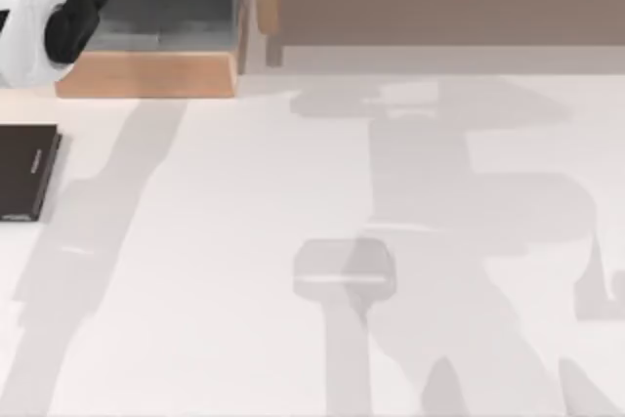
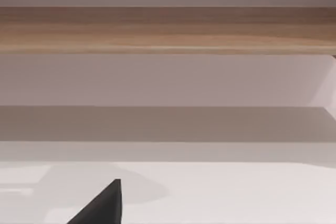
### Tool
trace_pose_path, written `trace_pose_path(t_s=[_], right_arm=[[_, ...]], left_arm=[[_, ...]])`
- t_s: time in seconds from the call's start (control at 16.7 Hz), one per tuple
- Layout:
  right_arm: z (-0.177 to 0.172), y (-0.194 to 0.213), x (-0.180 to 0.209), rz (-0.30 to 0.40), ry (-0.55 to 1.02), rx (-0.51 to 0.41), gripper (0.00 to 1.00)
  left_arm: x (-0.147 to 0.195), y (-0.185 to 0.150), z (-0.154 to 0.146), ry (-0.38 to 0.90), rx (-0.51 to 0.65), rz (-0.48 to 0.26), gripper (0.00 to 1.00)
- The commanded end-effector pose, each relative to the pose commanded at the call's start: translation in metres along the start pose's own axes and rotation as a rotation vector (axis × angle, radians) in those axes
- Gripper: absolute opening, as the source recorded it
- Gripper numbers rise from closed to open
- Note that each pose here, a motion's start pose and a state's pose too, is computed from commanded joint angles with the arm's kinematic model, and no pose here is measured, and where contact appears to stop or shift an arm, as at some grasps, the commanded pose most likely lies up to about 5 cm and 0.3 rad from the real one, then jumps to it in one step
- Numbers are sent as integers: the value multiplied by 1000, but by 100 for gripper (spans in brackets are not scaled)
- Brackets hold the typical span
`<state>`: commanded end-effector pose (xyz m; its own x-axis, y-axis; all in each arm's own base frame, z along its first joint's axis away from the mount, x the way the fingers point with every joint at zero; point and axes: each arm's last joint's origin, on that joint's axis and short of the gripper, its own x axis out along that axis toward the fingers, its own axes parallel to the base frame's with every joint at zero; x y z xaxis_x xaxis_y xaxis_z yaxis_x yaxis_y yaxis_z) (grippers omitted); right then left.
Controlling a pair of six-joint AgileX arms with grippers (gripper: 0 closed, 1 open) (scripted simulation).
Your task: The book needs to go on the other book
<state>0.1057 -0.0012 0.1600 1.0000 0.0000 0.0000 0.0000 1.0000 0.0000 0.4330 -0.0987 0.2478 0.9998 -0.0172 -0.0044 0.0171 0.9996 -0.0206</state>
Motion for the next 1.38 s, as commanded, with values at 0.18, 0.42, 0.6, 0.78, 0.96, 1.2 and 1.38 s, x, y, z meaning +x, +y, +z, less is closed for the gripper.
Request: trace_pose_path(t_s=[0.18,0.42,0.6,0.78,0.96,1.2,1.38], right_arm=[[0,0,0,0,0,0,100],[0,0,0,0,0,0,100],[0,0,0,0,0,0,100],[0,0,0,0,0,0,100],[0,0,0,0,0,0,100],[0,0,0,0,0,0,100],[0,0,0,0,0,0,100]], left_arm=[[3,2,0,1,0,1,100],[21,0,0,0,0,0,100],[30,0,0,0,0,0,100],[30,0,0,0,0,0,100],[30,0,0,0,0,0,77],[30,0,0,0,0,0,47],[30,0,0,0,0,0,25]])
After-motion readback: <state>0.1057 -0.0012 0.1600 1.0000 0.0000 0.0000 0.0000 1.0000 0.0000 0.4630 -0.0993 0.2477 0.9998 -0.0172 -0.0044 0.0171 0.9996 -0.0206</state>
